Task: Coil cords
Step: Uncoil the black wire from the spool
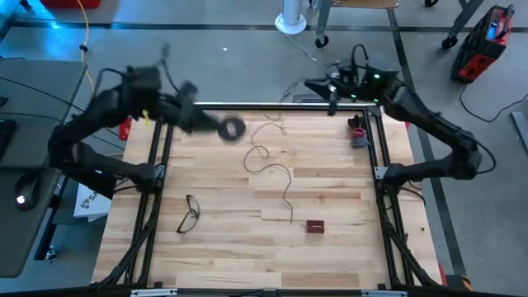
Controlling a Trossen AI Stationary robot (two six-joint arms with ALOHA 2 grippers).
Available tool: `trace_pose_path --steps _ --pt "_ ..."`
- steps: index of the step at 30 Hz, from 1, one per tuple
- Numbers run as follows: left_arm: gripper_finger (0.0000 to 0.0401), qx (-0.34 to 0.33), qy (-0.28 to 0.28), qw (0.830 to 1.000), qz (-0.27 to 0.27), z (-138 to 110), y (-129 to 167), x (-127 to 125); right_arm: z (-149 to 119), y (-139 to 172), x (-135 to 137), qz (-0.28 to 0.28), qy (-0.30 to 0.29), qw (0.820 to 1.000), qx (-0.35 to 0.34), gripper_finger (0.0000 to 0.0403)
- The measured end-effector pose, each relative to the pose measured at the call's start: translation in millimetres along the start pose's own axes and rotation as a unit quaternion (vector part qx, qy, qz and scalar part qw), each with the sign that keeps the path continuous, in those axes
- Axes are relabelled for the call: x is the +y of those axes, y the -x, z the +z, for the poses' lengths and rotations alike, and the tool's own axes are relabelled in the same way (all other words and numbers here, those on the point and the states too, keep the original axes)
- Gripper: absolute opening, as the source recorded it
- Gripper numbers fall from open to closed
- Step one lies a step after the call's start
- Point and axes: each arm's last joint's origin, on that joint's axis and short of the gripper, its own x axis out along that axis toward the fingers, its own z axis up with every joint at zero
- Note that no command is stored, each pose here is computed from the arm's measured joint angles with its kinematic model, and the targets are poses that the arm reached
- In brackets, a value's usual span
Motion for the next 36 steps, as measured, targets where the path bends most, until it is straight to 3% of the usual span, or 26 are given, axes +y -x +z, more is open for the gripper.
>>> trace_pose_path --steps 3,7,13,18,23,29,34,36 --pt "0.0 -0.124 -0.034 0.991 0.029 23.4 19.6 5.8 1.9 16.8 15.8 0.029 -0.01 0.999 0.013 0.0" --pt "0.0 -0.264 -0.102 0.958 0.053 53.1 33.3 7.9 5.0 22.8 45.9 0.096 -0.027 0.995 0.006 0.0" --pt "0.0 -0.377 -0.156 0.913 -0.024 98.9 23.4 0.8 0.5 2.9 91.7 0.173 -0.017 0.985 -0.012 0.0" --pt "0.0 -0.382 -0.131 0.897 -0.18 126.8 6.4 -6.3 -16.0 -24.2 117.8 0.221 -0.017 0.975 0.013 0.0" --pt "0.0 -0.364 -0.096 0.87 -0.317 134.7 4.0 -16.3 -39.9 -53.7 126.6 0.217 -0.018 0.974 0.061 0.0" --pt "0.0 -0.357 -0.109 0.864 -0.339 130.8 11.8 -27.8 -72.4 -90.7 127.2 0.208 -0.032 0.97 0.12 0.0" --pt "0.0 -0.361 -0.127 0.843 -0.378 122.8 34.8 -56.2 -103.8 -116.3 125.1 0.196 -0.036 0.963 0.18 0.0" --pt "0.0 -0.342 -0.134 0.847 -0.384 117.6 40.5 -67.0 -113.7 -123.7 121.6 0.189 -0.031 0.961 0.198 0.0"
